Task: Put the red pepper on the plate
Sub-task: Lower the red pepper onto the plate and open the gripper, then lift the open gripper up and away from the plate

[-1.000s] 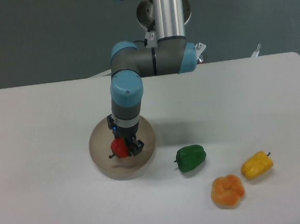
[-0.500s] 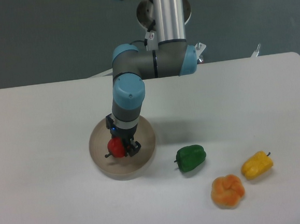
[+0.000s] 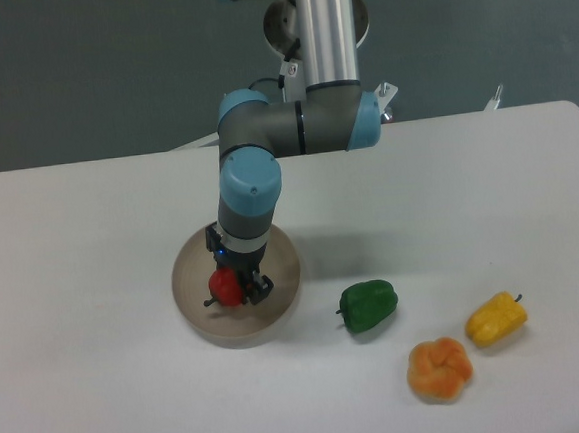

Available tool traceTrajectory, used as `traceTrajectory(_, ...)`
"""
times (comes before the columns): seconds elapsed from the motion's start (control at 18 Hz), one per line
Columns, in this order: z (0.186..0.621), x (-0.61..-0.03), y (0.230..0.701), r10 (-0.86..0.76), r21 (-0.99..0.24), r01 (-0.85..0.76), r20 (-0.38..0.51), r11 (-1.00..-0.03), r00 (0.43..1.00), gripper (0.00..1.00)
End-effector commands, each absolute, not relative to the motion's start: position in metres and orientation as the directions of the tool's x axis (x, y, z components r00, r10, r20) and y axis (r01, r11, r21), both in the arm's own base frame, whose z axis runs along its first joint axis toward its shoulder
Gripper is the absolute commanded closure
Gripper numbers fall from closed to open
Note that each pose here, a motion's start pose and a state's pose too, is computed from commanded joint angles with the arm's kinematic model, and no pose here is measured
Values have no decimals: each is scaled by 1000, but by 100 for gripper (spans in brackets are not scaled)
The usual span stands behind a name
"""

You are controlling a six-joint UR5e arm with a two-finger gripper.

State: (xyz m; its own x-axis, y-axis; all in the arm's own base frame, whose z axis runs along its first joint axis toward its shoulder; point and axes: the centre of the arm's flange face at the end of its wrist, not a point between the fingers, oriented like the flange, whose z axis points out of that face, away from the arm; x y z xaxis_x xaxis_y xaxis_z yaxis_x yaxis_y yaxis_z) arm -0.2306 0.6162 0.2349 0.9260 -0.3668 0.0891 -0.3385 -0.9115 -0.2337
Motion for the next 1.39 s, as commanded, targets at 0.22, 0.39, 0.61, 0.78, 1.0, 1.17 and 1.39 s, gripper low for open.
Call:
traceTrajectory(0.22, 236, -231, 616, -364, -234, -336, 88, -912, 927, 44)
traceTrajectory(0.39, 238, -232, 616, -364, -238, -336, 86, -911, 927, 29)
traceTrajectory(0.61, 247, -235, 616, -361, -247, -334, 73, -910, 930, 7)
traceTrajectory(0.78, 249, -235, 616, -361, -249, -335, 70, -909, 930, 2)
traceTrajectory(1.0, 265, -250, 608, -339, -266, -313, 56, -911, 939, 0)
traceTrajectory(1.17, 292, -272, 593, -302, -284, -283, 24, -916, 953, 0)
traceTrajectory(1.39, 332, -325, 572, -222, -315, -223, -40, -922, 974, 0)
